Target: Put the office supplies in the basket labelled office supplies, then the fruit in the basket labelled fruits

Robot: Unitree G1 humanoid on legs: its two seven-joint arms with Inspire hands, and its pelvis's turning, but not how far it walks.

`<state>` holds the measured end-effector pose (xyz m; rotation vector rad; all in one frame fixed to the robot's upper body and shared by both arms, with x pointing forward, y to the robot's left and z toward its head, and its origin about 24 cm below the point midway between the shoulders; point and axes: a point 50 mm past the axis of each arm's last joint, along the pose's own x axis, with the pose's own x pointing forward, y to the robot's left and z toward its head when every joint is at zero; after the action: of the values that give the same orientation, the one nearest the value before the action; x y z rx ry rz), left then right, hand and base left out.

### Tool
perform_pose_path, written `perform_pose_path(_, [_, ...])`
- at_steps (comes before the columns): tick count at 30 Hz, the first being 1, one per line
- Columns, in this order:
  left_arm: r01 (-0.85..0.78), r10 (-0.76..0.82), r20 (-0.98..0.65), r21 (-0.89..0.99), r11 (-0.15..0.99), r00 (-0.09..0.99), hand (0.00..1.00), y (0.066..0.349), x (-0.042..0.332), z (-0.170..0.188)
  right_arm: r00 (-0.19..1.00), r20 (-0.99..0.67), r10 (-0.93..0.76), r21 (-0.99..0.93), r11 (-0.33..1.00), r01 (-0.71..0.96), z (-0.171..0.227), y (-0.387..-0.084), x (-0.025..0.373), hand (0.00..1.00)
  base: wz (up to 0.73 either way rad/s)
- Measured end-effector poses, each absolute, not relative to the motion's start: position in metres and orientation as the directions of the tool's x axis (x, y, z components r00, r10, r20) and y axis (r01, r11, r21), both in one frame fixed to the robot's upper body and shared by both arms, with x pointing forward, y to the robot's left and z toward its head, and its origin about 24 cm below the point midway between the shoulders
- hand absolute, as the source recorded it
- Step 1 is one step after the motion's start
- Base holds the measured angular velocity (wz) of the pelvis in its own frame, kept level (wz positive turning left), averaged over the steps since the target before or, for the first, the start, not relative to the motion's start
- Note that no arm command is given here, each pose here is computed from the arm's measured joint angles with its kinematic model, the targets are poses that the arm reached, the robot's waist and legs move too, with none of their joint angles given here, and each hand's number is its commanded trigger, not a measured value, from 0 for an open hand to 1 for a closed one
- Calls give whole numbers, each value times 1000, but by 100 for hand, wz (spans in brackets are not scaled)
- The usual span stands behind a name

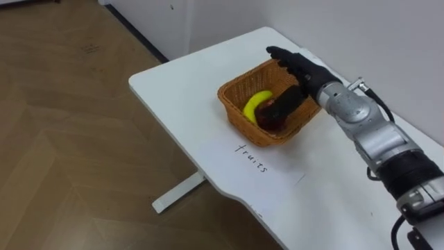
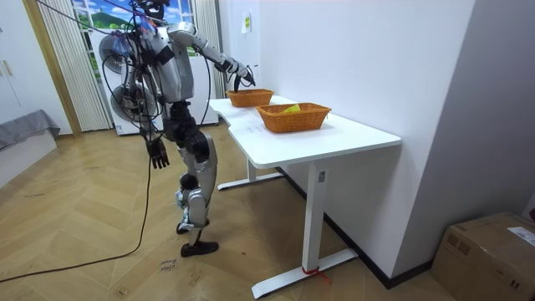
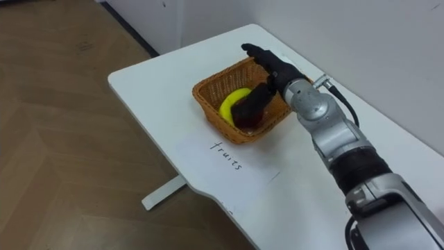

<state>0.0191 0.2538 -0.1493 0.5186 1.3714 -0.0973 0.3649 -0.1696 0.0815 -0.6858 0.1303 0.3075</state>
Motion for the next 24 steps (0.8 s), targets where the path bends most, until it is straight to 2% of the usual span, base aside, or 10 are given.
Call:
perform_pose_path(9, [344, 254, -931, 335, 877, 260, 0, 259, 33, -147, 966, -37, 255, -647, 731, -218, 126, -169, 367, 0, -12])
perform_pose_path(21, [327, 259, -903, 373, 868, 342, 0, 255, 51, -143, 976, 192, 106, -585, 810, 27, 174, -205, 365, 0, -17])
perform_pose_path(24, [323, 254, -897, 376, 868, 363, 0, 255, 57, -142, 967, 253, 31, -498, 861, 103, 187, -221, 363, 0, -19])
